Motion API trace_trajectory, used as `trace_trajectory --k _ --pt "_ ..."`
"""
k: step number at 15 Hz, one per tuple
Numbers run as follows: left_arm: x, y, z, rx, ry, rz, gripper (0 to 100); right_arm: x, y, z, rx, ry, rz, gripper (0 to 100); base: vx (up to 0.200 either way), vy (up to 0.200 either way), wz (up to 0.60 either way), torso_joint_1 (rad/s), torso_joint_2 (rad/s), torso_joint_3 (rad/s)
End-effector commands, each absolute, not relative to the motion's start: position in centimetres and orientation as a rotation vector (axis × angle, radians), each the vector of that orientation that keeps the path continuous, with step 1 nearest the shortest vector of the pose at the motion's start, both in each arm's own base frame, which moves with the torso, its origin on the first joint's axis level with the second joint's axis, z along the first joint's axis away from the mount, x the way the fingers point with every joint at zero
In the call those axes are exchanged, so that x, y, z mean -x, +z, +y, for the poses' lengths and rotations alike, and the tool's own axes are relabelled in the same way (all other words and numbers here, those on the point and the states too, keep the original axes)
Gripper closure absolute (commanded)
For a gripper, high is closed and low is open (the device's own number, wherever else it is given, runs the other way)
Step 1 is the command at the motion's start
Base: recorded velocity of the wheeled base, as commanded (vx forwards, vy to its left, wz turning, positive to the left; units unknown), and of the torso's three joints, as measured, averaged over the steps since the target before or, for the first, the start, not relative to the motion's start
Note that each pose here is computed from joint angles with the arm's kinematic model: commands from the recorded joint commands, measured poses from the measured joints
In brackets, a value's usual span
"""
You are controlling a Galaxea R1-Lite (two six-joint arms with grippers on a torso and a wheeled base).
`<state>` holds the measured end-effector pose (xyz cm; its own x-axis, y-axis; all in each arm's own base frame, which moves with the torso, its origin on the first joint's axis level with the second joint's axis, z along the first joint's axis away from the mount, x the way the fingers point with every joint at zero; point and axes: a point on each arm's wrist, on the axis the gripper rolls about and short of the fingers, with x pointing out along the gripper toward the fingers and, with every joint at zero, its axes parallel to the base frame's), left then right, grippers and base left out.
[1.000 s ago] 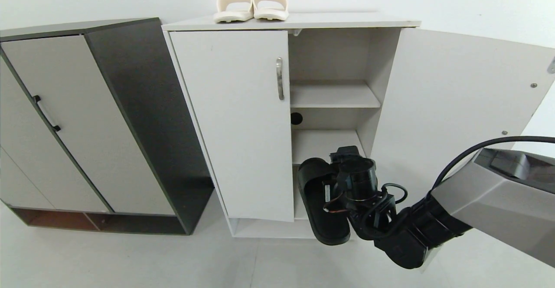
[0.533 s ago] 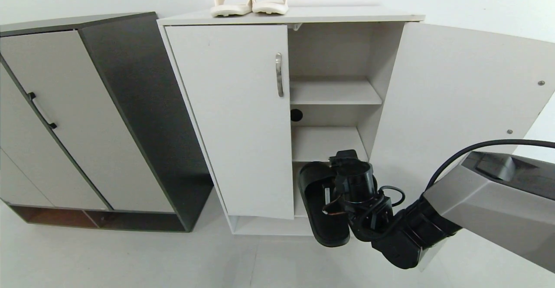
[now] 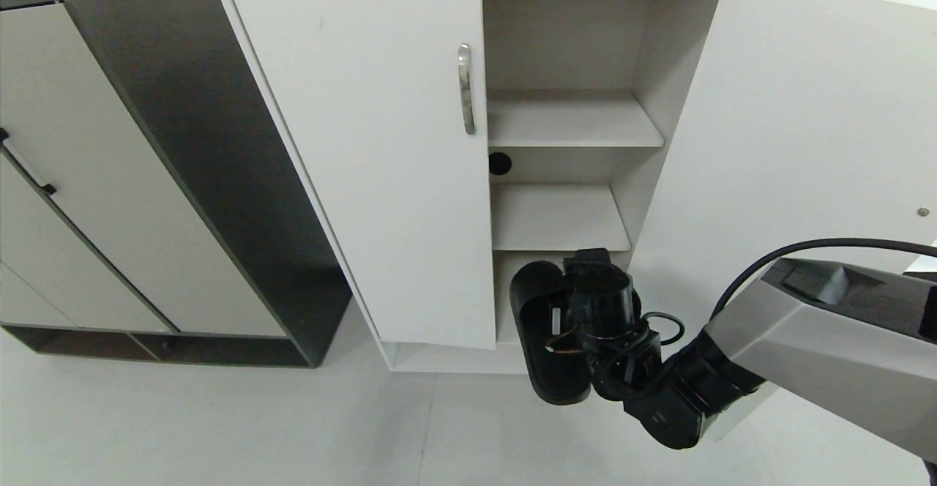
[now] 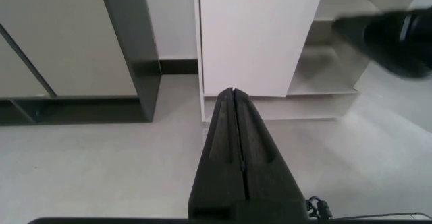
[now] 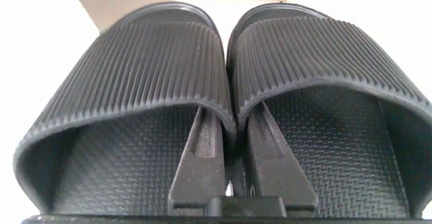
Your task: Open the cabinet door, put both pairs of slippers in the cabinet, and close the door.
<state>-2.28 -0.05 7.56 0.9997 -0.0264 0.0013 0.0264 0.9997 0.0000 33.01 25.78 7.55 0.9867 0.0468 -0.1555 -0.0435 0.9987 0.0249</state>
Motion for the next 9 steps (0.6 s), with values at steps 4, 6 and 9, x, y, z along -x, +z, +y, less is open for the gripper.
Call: trace_trajectory --k 4,6,9 --pt "2.3 7.6 -0.1 -0.002 -0.026 0.000 100 -33.1 6.6 25.8 -0.012 0.033 0.066 100 0.000 0.000 0.00 0.003 0.00 -0.112" --pt "2.3 7.6 -0.1 -0.002 -0.026 0.000 100 -33.9 6.6 25.5 -0.021 0.004 0.059 100 0.000 0.000 0.00 0.000 0.00 0.000" --pt "2.3 7.6 0.0 0.000 -0.025 0.000 100 -34.0 6.6 25.4 -0.024 0.000 0.056 100 0.000 0.000 0.00 0.000 0.00 0.000"
